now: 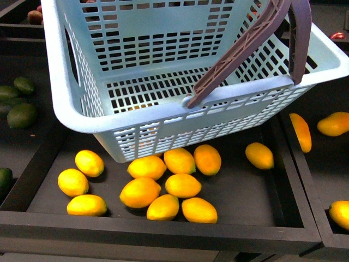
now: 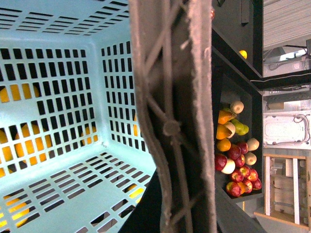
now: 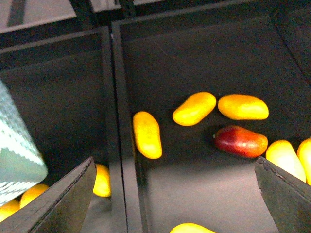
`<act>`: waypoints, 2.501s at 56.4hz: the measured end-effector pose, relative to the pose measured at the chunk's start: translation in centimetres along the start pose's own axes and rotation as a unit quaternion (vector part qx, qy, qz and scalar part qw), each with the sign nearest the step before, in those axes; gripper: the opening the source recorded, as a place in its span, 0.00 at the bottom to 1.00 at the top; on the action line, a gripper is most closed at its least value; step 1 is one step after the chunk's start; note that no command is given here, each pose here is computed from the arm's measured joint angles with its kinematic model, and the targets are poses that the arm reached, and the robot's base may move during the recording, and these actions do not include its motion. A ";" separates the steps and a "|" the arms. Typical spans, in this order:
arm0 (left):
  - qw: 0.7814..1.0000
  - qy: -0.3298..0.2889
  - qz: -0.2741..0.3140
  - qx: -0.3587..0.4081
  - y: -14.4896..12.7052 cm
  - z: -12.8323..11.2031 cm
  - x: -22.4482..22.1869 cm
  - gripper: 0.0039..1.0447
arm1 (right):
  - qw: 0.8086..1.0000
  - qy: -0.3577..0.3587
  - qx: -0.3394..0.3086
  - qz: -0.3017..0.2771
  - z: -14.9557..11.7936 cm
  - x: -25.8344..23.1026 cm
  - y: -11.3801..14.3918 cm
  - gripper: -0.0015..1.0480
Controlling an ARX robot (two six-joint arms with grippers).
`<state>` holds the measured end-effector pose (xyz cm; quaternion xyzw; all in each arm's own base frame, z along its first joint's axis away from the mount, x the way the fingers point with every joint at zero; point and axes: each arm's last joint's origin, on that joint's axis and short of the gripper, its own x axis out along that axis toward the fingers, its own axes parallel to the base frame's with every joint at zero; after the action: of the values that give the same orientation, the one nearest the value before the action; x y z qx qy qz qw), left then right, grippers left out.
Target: Pick mango and avocado into basket
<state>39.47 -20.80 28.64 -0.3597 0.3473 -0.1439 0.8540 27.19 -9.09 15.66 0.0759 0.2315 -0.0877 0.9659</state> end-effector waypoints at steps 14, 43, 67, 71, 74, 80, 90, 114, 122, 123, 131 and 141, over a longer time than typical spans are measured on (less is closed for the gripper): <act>1.000 0.001 0.000 0.000 0.0 0.0 0.0 0.06 | 0.989 0.083 0.102 -0.064 -0.1 10.6 -1.3 0.93; 1.000 0.000 0.000 0.000 0.0 0.0 0.0 0.06 | 0.911 0.170 0.336 -0.167 -1.9 27.9 -1.5 0.93; 1.000 0.000 0.000 0.000 0.0 0.0 0.0 0.06 | 0.894 0.167 0.370 -0.188 -1.7 33.9 -4.7 0.93; 1.000 0.001 0.000 0.000 0.0 0.0 0.0 0.06 | 0.893 0.178 0.368 -0.189 -2.2 34.6 -4.5 0.93; 1.000 0.001 -0.001 0.000 0.0 0.0 0.0 0.06 | 0.893 0.183 0.367 -0.187 -2.6 34.9 -4.3 0.93; 1.000 0.000 0.000 0.000 0.0 0.0 0.0 0.06 | 0.894 0.178 0.368 -0.185 -3.1 35.0 -4.1 0.93; 1.000 0.001 0.000 0.000 0.0 0.0 0.0 0.06 | 0.886 0.173 0.379 -0.202 -3.6 34.2 -5.4 0.93; 1.000 0.001 0.000 0.000 0.0 0.0 0.0 0.06 | 0.881 0.182 0.374 -0.225 -3.4 34.4 -6.6 0.93; 1.000 0.001 0.000 0.000 0.0 0.0 0.0 0.06 | 0.885 0.202 0.357 -0.219 -4.4 35.1 -5.5 0.93; 1.000 0.001 0.000 0.000 0.0 0.0 0.0 0.06 | 0.885 0.205 0.355 -0.219 -4.8 35.2 -5.3 0.93; 1.000 0.000 0.000 0.000 0.0 0.0 0.0 0.06 | 0.888 0.216 0.345 -0.213 -6.0 35.7 -4.4 0.93; 1.000 -0.001 0.000 0.000 0.0 0.0 0.0 0.06 | 0.891 0.209 0.342 -0.210 -6.2 35.9 -4.6 0.93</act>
<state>39.47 -20.79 28.64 -0.3595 0.3469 -0.1433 0.8543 55.10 -17.20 -6.79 0.3680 0.3946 -0.3448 0.7681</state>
